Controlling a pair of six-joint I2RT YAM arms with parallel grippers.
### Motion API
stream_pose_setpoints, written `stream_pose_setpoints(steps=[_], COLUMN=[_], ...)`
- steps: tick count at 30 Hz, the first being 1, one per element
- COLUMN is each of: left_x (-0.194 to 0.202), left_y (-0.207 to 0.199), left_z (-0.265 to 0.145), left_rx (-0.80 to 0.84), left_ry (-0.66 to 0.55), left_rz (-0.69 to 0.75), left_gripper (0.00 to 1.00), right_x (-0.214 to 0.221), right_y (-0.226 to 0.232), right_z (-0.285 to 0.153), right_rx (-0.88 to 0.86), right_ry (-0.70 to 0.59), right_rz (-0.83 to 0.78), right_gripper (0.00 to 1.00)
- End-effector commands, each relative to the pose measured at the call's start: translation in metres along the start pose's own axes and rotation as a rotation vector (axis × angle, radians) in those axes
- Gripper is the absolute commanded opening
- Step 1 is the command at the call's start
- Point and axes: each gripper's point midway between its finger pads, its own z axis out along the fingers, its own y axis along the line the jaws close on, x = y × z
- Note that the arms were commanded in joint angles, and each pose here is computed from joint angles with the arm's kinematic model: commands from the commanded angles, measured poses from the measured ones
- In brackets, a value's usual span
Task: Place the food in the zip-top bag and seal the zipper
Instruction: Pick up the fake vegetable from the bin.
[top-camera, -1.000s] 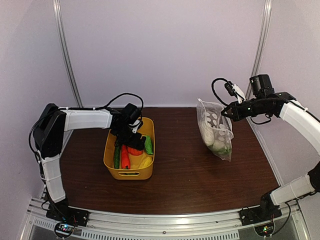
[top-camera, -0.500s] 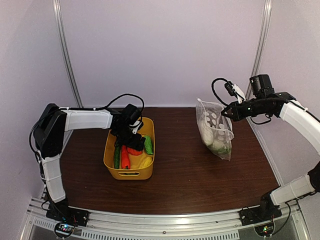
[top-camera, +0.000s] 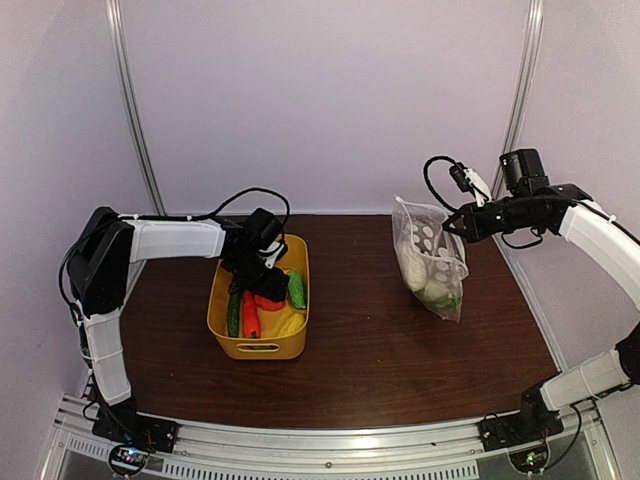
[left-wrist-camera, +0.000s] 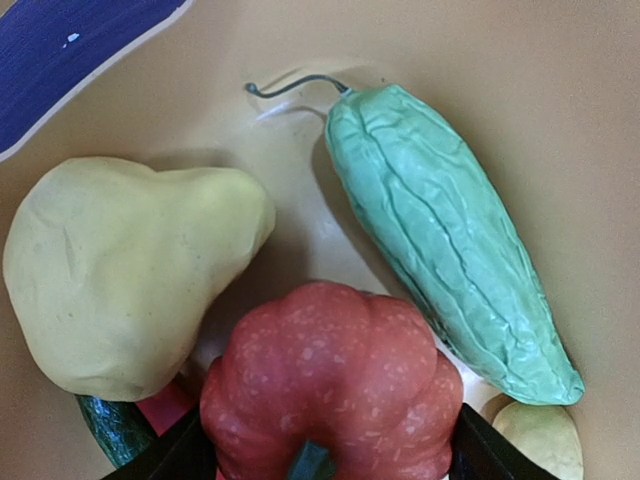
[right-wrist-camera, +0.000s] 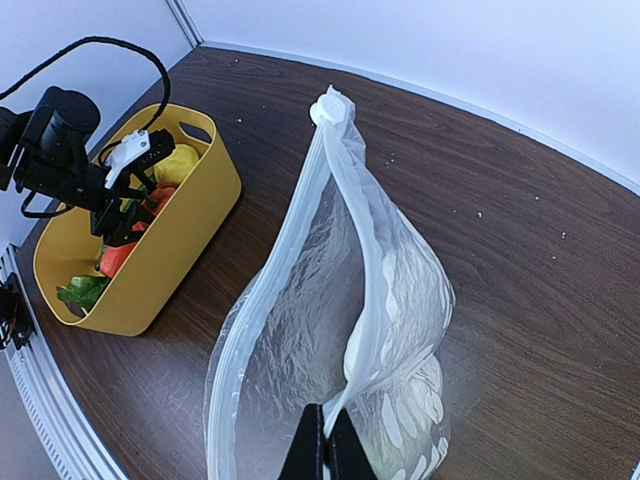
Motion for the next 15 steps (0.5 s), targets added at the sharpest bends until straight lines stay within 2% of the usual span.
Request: stream_pose_setpoints(steps=[1, 6, 15], left_x=[-0.004, -0.010, -0.041], left_y=[-0.002, 0.001, 0.001], left_z=[-0.006, -0.024, -0.087], left_rx=[0.017, 0.006, 0.017], left_ry=[-0.006, -0.036, -0.168], left_rz=[0.018, 0.016, 0.020], left_gripper=[0.65, 0.61, 0.49], right_x=[-0.003, -0.002, -0.003], right_y=[-0.004, -0.005, -0.006], right_z=[-0.003, -0.003, -0.001], right_rx=[0.017, 0.020, 0.021], right_ry=[-0.011, -0.010, -0.008], right_rz=[-0.008, -0.006, -0.006], right_gripper=[0.00, 0.00, 0.00])
